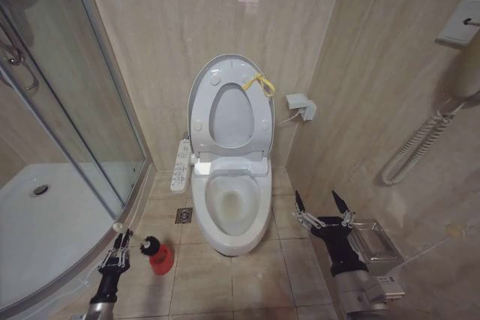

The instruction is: Open the toilet lid, clean the toilet bowl with a toilet brush, close the toilet lid, and flush.

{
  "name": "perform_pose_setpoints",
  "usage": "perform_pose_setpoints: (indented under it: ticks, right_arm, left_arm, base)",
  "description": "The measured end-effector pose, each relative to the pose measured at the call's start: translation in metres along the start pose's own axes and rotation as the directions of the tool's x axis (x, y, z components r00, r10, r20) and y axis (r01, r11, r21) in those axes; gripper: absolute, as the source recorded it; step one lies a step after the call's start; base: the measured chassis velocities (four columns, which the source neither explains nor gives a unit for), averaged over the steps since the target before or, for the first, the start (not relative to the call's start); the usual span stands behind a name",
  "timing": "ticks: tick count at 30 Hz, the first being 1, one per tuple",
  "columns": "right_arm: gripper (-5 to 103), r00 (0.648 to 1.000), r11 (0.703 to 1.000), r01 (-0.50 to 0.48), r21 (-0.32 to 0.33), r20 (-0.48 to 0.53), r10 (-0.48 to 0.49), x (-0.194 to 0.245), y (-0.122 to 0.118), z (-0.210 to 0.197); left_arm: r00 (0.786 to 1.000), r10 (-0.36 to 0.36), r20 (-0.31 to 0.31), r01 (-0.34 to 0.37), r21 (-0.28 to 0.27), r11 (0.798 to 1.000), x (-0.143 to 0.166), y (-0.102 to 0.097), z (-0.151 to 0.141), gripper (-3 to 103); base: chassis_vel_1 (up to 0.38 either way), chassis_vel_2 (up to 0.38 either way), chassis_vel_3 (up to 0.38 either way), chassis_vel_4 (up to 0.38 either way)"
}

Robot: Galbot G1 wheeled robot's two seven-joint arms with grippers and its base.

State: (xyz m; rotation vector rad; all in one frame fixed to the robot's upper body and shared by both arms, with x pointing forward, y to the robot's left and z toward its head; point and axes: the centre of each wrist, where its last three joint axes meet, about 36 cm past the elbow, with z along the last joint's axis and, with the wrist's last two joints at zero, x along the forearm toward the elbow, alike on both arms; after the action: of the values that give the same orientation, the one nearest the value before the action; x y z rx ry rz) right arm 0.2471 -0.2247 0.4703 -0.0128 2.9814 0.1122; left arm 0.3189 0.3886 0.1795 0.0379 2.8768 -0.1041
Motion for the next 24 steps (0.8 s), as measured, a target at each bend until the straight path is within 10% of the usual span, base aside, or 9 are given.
perform_pose_setpoints:
  ticks: [24]
  right_arm:
    - [100,1.000,1.000,0.000,0.000,0.000,0.000,0.000,0.000,0.000]
  left_arm:
    - [0.995,-0.045,-0.090,0.053,0.088,0.995,-0.033,0.019,0.054,15]
  base:
    - [0.000,0.000,0.000,0.000]
